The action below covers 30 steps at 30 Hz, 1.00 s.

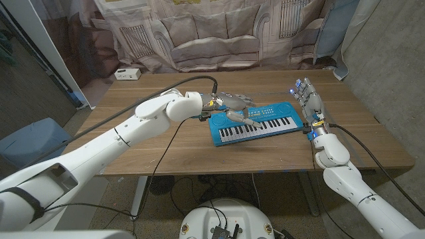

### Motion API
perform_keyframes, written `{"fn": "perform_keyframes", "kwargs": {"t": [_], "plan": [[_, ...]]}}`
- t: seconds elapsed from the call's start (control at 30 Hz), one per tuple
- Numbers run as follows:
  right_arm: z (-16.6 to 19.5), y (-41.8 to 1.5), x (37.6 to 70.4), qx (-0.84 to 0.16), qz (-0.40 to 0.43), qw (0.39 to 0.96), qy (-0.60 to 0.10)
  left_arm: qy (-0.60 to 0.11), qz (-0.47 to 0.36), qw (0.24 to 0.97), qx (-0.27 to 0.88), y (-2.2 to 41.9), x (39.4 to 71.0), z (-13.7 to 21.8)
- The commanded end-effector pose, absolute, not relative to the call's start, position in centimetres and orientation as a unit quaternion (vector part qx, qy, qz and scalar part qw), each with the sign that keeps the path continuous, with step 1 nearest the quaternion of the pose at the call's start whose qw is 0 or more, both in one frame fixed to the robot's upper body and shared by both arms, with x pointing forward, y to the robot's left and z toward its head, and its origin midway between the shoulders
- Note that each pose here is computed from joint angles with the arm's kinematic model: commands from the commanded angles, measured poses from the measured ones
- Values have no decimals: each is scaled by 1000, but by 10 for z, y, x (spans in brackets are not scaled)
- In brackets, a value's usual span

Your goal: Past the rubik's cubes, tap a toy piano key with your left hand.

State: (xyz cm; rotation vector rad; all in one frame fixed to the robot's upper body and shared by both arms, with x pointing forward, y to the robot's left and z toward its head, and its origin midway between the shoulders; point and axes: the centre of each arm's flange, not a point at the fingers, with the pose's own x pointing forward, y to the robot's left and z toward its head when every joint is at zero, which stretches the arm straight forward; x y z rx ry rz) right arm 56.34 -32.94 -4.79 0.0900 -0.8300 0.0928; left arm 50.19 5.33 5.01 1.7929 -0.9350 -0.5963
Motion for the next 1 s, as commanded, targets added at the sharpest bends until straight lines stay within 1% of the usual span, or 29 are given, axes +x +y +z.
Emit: {"fn": "perform_keyframes", "kwargs": {"t": [0.03, 0.27, 1.0], "plan": [[-51, -331, 557, 44, 44, 912, -405, -390, -247, 483, 744, 46, 505, 38], [-54, -333, 556, 44, 42, 912, -406, -399, -229, 472, 752, 44, 506, 33], [-54, -336, 558, 47, 39, 912, -405, -393, -249, 475, 747, 37, 524, 21]]}}
